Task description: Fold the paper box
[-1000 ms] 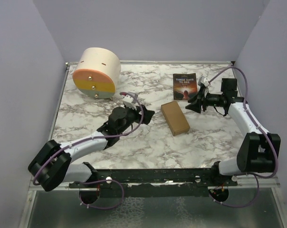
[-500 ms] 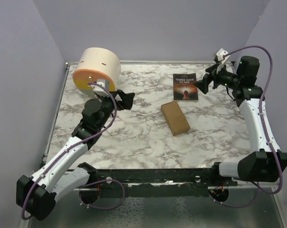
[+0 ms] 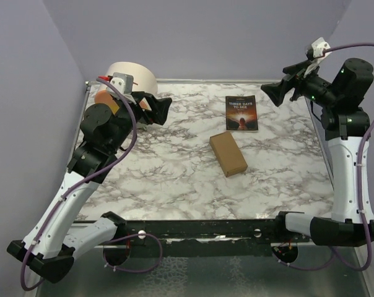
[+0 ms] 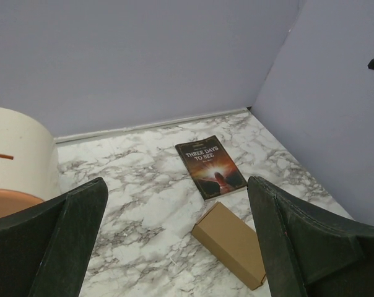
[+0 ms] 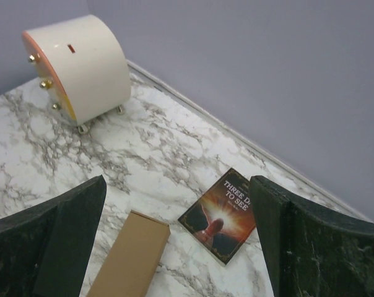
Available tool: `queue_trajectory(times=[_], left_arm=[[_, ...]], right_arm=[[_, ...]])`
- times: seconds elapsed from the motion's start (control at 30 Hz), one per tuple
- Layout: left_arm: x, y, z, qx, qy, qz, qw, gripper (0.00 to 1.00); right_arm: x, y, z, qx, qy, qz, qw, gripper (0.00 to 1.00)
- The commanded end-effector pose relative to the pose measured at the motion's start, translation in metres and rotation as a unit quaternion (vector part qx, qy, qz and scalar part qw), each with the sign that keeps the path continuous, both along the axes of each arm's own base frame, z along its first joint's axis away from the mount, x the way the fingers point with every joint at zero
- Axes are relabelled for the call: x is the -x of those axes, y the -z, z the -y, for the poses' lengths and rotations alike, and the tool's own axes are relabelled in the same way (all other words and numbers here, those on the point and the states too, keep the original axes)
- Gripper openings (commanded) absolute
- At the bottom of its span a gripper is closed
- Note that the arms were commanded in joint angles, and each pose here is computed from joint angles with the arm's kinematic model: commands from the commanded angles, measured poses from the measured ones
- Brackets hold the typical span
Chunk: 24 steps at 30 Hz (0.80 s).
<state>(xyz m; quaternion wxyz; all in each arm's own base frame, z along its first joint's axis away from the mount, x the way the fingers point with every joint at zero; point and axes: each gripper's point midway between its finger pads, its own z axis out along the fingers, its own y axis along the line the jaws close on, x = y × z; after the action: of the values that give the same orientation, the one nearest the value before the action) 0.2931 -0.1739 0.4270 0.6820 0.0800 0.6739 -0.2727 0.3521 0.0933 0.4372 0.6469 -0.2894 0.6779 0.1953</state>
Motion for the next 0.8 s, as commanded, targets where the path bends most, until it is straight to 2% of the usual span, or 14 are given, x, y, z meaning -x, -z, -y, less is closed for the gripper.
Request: queue_trajectory(times=[0.0,0.3,0.77], left_arm=[[0.008,-0.006,0.003,-0.024,0.023,-0.005,0.999,0.99],[0.014,-0.012,0.006,-0.021,0.041,-0.002,0.999,0.99],[0.022,-0.01,0.004,-0.025,0.044,-0.003,0.999,0.99]], right_arm=[[0.017,-0.04,0.005,-0.049,0.04,0.001,0.998,0.99],[0.033,-0.062,0.008,-0.053,0.056,0.019,0.997,0.99],[0.046,-0.055,0.005,-0.039,0.042,0.026,0.998,0.99]])
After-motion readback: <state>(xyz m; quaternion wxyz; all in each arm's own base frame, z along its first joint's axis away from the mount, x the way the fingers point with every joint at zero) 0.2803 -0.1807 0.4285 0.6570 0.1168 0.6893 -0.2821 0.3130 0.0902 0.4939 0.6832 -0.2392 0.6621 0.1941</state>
